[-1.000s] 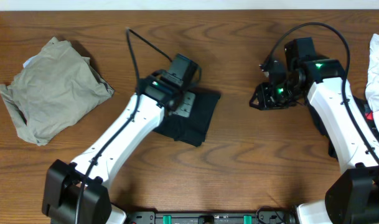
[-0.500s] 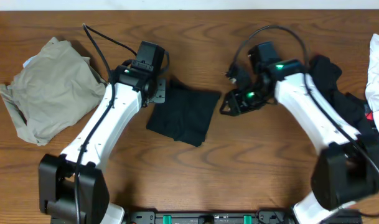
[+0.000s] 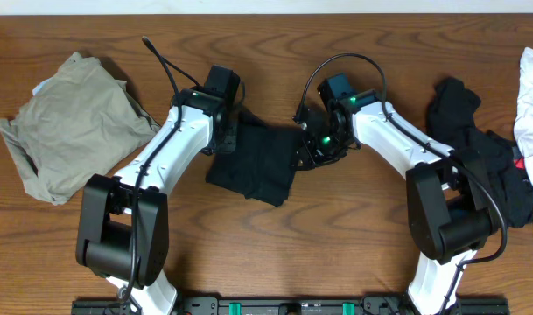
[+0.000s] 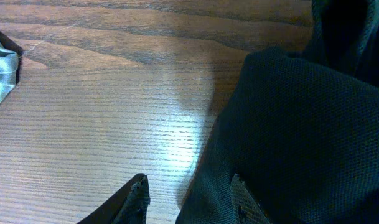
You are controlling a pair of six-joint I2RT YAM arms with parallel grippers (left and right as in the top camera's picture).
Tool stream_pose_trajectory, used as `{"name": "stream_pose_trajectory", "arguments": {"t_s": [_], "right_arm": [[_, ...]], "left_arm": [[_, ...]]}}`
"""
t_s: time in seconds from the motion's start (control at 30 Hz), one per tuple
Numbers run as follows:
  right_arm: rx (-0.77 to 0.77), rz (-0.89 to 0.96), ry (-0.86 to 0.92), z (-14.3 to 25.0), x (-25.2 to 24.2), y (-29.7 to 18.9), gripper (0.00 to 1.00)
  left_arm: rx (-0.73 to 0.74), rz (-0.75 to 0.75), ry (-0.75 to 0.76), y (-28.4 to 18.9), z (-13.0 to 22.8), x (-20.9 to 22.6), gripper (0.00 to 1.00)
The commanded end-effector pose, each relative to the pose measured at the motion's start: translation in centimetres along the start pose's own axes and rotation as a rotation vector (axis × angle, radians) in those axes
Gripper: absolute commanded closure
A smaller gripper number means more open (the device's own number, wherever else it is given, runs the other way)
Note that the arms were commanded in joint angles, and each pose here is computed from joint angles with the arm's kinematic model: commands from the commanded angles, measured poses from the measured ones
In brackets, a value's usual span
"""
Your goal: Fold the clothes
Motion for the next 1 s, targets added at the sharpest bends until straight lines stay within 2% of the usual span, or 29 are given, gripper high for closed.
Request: {"name": "stream_pose_trajectory", "arguments": {"t_s": [0.0,0.27,0.33,0.4,0.47,0.6,0.73,0.97], "right_arm": [[-0.011,-0.035,0.015,-0.3,0.6,0.4,0.56],[-0.027,-0.077,0.004,-0.7,1.6,0.7,0.56],[-0.029,-0.078,-0.006,-0.8,1.8,0.8,0.59],[-0.03,-0.079,-0.015,-0.9,2.1,1.0,0.69],[-0.031,-0.079,-0.02,-0.9,2.2,1.0,0.98],[-0.01,-0.009,0.028,-0.5,1.2,1.0,0.99],[0.051,0.211,0.144,1.1,-1.8,0.3,0.99],[0.083,0.286,0.18,1.9,-3.2,-0.4,0.98]], "left_arm": [[-0.013,-0.004,0.005,0.0,-0.5,0.0,0.55],[-0.001,0.004,0.006,0.5,-0.5,-0.2,0.54],[0.012,0.0,0.008,0.9,-0.3,-0.2,0.54],[0.025,-0.004,0.01,1.4,-0.2,-0.2,0.54],[0.031,-0.006,0.011,1.8,-0.2,-0.3,0.54],[0.037,-0.008,0.012,2.6,-0.3,-0.4,0.69],[0.059,-0.015,0.015,3.9,-0.2,-0.6,0.69],[0.113,-0.032,0.024,6.2,0.5,-0.7,0.69]]}}
Point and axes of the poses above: each gripper's point midway between its finger pads, its own y axis out along the fingers, its own x axis along the line the jaws close on, z = x × y, the point moved 6 cm from there along -y, back along the fingers, and after that the axes turned 3 degrees about -y, right-handed, at the moved point
